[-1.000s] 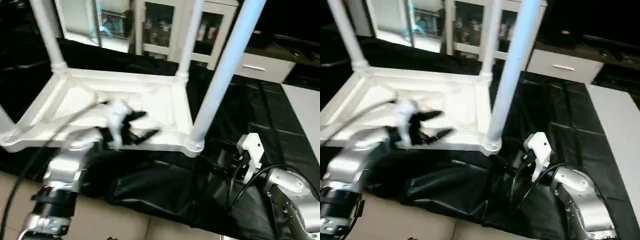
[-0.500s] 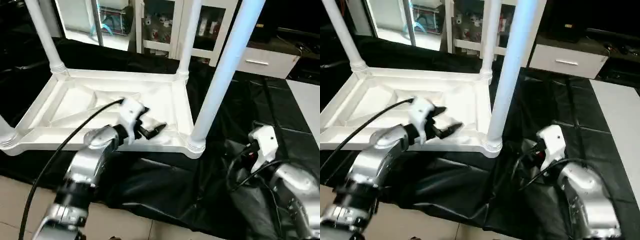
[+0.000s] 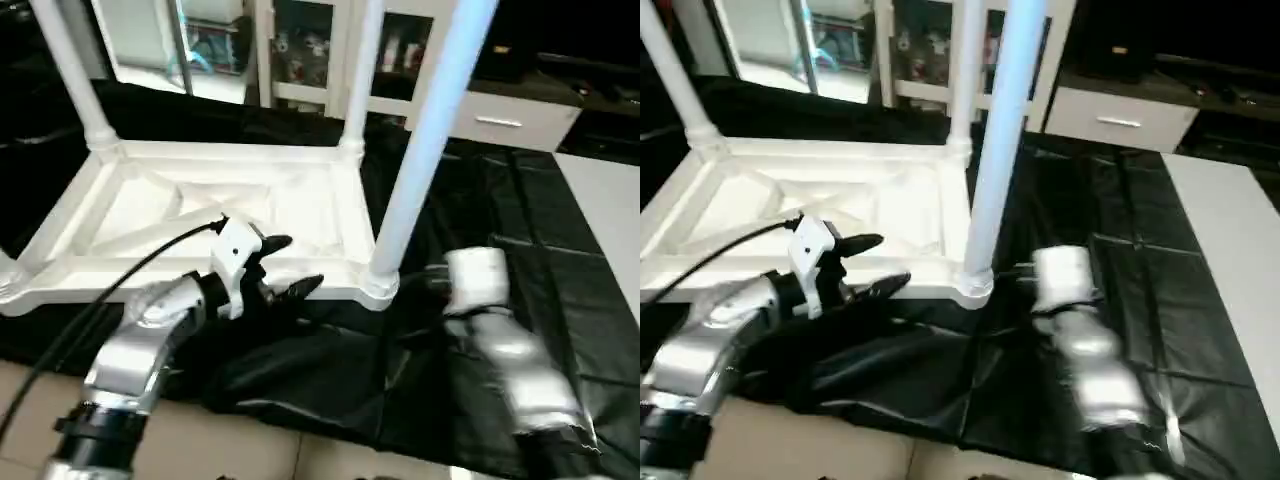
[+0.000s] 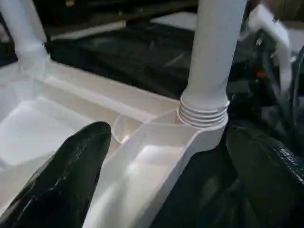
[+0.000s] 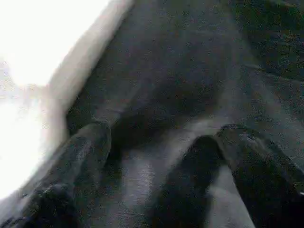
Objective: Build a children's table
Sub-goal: Rotate leg to tighten
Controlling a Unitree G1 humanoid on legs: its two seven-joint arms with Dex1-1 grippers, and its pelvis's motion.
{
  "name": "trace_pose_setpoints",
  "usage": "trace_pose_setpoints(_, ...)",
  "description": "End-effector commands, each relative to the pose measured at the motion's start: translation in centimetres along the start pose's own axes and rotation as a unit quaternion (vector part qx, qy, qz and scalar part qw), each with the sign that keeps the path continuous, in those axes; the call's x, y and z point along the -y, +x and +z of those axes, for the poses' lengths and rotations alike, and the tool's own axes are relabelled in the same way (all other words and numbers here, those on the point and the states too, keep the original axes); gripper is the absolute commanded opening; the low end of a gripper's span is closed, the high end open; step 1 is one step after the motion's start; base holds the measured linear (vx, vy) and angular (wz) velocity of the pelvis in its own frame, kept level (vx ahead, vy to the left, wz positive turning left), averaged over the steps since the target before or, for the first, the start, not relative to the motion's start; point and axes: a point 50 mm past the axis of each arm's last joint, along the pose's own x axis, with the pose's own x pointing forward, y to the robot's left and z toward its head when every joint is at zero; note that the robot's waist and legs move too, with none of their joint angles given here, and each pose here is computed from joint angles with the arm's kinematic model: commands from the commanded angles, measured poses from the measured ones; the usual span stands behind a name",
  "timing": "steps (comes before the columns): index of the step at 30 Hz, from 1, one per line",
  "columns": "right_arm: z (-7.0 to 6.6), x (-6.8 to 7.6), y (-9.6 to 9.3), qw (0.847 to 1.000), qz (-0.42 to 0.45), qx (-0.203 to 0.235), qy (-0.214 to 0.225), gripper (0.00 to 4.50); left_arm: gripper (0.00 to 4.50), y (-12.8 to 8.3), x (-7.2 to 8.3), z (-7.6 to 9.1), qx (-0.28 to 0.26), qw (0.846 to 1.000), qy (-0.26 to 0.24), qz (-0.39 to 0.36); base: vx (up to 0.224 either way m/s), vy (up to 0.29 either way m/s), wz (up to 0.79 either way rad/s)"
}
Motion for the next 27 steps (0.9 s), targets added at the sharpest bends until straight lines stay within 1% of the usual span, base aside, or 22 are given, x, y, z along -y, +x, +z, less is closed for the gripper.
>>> trace_pose_setpoints(1,0.7,-1.7,0.4,0.999,0.047,0.013,-0.005,3.96,4.39,-0.4,-0.2,0.0,-0.011,1.000,0.004,0.016,0.000,0.000,0.00)
trace_pose_setpoints(2,1.0,-2.8,0.3,0.997,0.080,0.022,-0.001,3.96,4.39,-0.9,-0.7,-0.2,-0.020,0.999,0.006,0.040,0.000,0.000,0.00)
trace_pose_setpoints(4,1.4,-4.2,0.0,0.991,0.130,0.032,-0.005,3.96,4.39,-1.7,-1.5,-0.6,-0.034,0.996,0.008,0.079,0.000,0.000,0.00)
trace_pose_setpoints(7,1.7,-5.8,-0.4,0.981,0.187,0.039,-0.007,3.96,4.39,-2.6,-2.2,-1.0,-0.055,0.992,0.011,0.112,0.000,0.000,0.00)
trace_pose_setpoints(8,1.7,-5.8,-0.4,0.981,0.187,0.039,-0.007,3.96,4.39,-2.6,-2.2,-1.0,-0.055,0.992,0.011,0.112,0.000,0.000,0.00)
trace_pose_setpoints(9,1.9,-6.6,-0.7,0.975,0.219,0.045,-0.005,3.96,4.39,-3.0,-2.4,-1.1,-0.062,0.990,0.013,0.123,0.000,0.000,0.00)
trace_pose_setpoints(11,1.9,-7.2,-0.8,0.970,0.238,0.049,-0.008,3.96,4.39,-3.4,-2.6,-1.2,-0.067,0.988,0.018,0.140,0.000,0.000,0.00)
trace_pose_setpoints(12,1.7,-6.9,-0.5,0.973,0.225,0.047,-0.014,3.96,4.39,-3.6,-2.6,-1.2,-0.069,0.987,0.024,0.146,0.000,0.000,0.00)
trace_pose_setpoints(14,1.7,-5.4,0.0,0.983,0.177,0.047,-0.006,3.96,4.39,-3.8,-2.3,-1.1,-0.065,0.987,0.033,0.141,0.000,0.000,0.00)
trace_pose_setpoints(15,1.8,-4.8,0.0,0.985,0.163,0.050,0.002,3.96,4.39,-3.8,-2.2,-1.1,-0.063,0.988,0.032,0.140,0.000,0.000,0.00)
trace_pose_setpoints(16,2.2,-3.9,-0.2,0.987,0.145,0.062,0.016,3.96,4.39,-3.9,-2.2,-1.4,-0.061,0.986,0.020,0.154,0.000,0.000,0.00)
trace_pose_setpoints(17,2.3,-3.7,-0.2,0.988,0.142,0.065,0.019,3.96,4.39,-4.0,-2.2,-1.5,-0.061,0.985,0.018,0.158,0.000,0.000,0.00)
trace_pose_setpoints(18,2.6,-3.0,-0.6,0.988,0.133,0.076,0.027,3.96,4.39,-4.0,-2.2,-1.7,-0.058,0.983,0.011,0.174,0.000,0.000,0.00)
trace_pose_setpoints(19,2.9,-2.0,-1.0,0.989,0.114,0.088,0.033,3.96,4.39,-4.1,-2.3,-2.0,-0.045,0.979,-0.007,0.197,0.000,0.000,0.00)
trace_pose_setpoints(20,2.9,-2.0,-1.1,0.989,0.114,0.088,0.033,3.96,4.39,-4.1,-2.3,-2.0,-0.044,0.979,-0.007,0.198,0.000,0.000,0.00)
trace_pose_setpoints(21,3.0,-1.2,-1.6,0.989,0.100,0.098,0.040,3.96,4.39,-4.0,-2.2,-2.2,-0.030,0.975,-0.015,0.220,0.000,0.000,0.00)
trace_pose_setpoints(22,3.0,-0.3,-2.6,0.990,0.085,0.109,0.041,3.96,4.39,-3.8,-1.9,-2.6,-0.020,0.969,-0.027,0.245,0.000,0.000,0.00)
trace_pose_setpoints(23,3.0,0.2,-3.3,0.990,0.076,0.116,0.040,3.96,4.39,-3.7,-1.7,-2.8,-0.015,0.965,-0.034,0.261,0.000,0.000,0.00)
trace_pose_setpoints(24,2.6,0.7,-4.3,0.990,0.066,0.120,0.046,3.96,4.39,-3.3,-1.0,-3.0,-0.012,0.963,-0.042,0.266,0.000,0.000,0.00)
trace_pose_setpoints(25,2.5,0.8,-4.5,0.990,0.063,0.120,0.046,3.96,4.39,-3.2,-0.9,-3.0,-0.011,0.963,-0.045,0.265,0.000,0.000,0.00)
trace_pose_setpoints(26,2.0,1.1,-5.5,0.990,0.053,0.121,0.046,3.96,4.39,-2.8,-0.1,-3.1,-0.007,0.963,-0.054,0.262,0.000,0.000,0.00)
trace_pose_setpoints(27,1.5,1.3,-6.0,0.990,0.048,0.121,0.059,3.96,4.39,-2.3,0.4,-3.0,-0.003,0.965,-0.050,0.259,0.000,0.000,0.00)
